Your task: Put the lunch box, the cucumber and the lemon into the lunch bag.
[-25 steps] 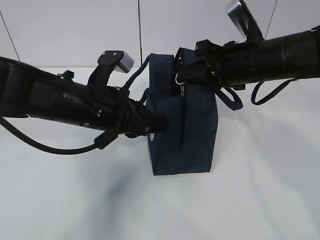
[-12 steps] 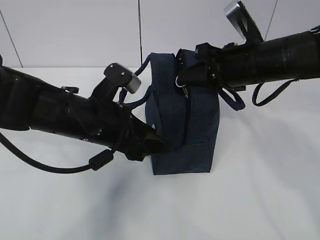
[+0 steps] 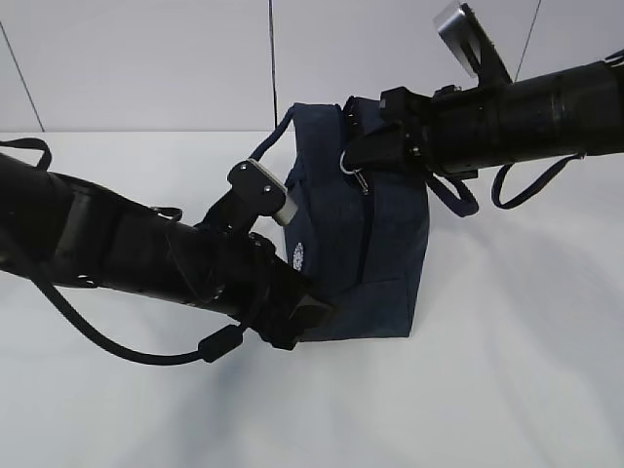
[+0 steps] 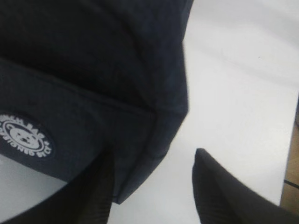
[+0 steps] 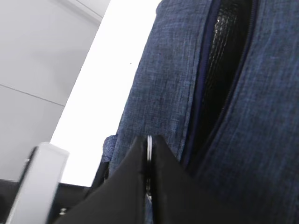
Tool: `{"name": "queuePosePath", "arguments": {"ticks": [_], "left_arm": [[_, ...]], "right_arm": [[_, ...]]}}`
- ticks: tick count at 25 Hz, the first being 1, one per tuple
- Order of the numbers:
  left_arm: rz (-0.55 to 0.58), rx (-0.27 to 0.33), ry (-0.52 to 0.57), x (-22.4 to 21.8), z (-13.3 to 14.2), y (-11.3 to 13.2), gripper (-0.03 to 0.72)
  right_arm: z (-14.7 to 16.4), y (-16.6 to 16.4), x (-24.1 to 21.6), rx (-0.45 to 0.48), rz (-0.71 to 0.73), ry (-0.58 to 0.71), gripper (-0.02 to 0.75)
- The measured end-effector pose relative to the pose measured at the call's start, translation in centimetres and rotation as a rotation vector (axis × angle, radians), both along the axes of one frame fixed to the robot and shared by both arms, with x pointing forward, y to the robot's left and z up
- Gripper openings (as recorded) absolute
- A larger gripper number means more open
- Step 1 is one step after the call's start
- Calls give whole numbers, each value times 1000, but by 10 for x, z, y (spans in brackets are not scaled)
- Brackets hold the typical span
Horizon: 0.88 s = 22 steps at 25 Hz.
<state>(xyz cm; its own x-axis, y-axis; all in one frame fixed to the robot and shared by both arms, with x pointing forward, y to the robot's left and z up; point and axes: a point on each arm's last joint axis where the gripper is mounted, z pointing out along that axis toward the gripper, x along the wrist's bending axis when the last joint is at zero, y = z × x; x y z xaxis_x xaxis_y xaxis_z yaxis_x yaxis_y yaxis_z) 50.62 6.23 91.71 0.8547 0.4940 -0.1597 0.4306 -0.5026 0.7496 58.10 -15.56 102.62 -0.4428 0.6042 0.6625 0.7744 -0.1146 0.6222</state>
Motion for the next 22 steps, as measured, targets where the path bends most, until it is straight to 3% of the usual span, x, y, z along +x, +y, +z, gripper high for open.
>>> {"name": "queuePosePath", "arguments": {"ticks": [11,14,19,22], "left_arm": [[36,19,-38,11,4,-2,368],[40,-4,-15,10,5,-4,283],[35,-27,4,8,6,-5,24],[36,-28,6,8,6,-5,-5]], "right_arm": [[-1,0,-1,-8,9,0,1],[-1,0,-1,-8,10,0,1],[-1,0,-1,-8,10,0,1],[-1,0,-1,-8,10,1,1]]}}
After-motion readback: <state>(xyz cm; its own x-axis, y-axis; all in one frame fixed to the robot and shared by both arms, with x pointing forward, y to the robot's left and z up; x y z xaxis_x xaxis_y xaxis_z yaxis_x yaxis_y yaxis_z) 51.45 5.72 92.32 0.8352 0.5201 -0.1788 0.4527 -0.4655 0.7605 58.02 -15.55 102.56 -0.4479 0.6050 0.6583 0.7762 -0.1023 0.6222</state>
